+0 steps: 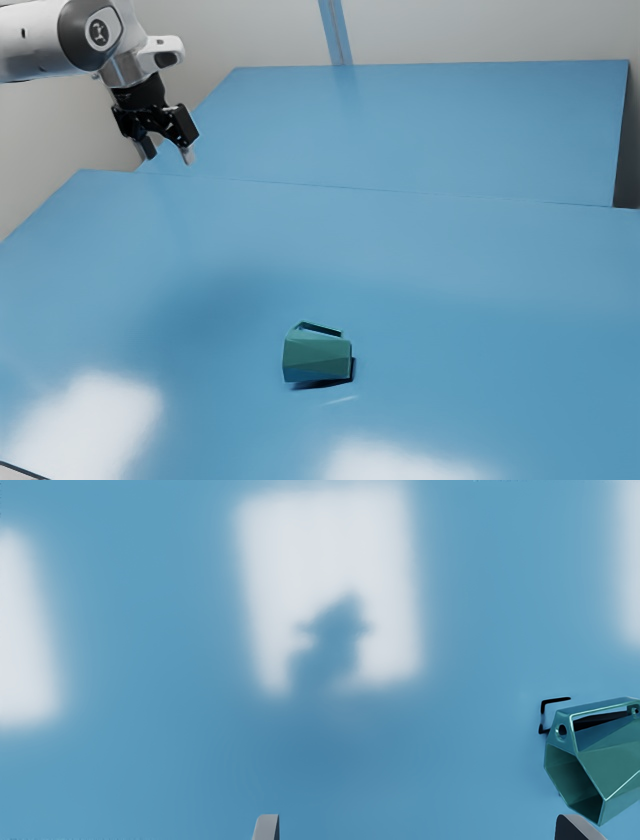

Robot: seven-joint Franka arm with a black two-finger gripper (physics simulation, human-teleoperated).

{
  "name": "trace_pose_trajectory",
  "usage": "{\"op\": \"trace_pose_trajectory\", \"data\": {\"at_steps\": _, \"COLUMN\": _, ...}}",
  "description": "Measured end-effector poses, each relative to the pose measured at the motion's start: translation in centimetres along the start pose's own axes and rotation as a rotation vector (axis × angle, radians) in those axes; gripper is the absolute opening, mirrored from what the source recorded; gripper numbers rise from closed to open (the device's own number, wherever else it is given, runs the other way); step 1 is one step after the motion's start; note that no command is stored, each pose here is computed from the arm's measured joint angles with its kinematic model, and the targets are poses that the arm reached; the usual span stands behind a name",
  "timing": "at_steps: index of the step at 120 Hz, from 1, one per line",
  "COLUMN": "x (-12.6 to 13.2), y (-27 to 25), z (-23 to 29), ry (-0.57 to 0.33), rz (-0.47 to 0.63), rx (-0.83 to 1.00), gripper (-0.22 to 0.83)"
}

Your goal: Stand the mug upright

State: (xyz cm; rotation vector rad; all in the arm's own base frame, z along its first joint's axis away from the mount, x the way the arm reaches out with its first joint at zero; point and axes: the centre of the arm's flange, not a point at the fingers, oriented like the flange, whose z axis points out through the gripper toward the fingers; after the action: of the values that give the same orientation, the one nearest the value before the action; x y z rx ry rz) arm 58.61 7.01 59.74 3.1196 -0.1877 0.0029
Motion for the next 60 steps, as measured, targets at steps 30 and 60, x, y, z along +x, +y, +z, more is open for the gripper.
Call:
{"op": "trace_pose_trajectory", "data": {"at_steps": 30, "x": 0.0, "y": 0.2, "z": 0.1, "ry": -0.001, "rz": -0.006, "rx": -0.003, "gripper": 0.62}}
{"op": "trace_pose_trajectory", "data": {"at_steps": 60, "x": -1.7, "y": 2.4, "z": 2.5, "ry": -0.049, "rz": 0.004, "rx": -0.079, "gripper": 0.62}}
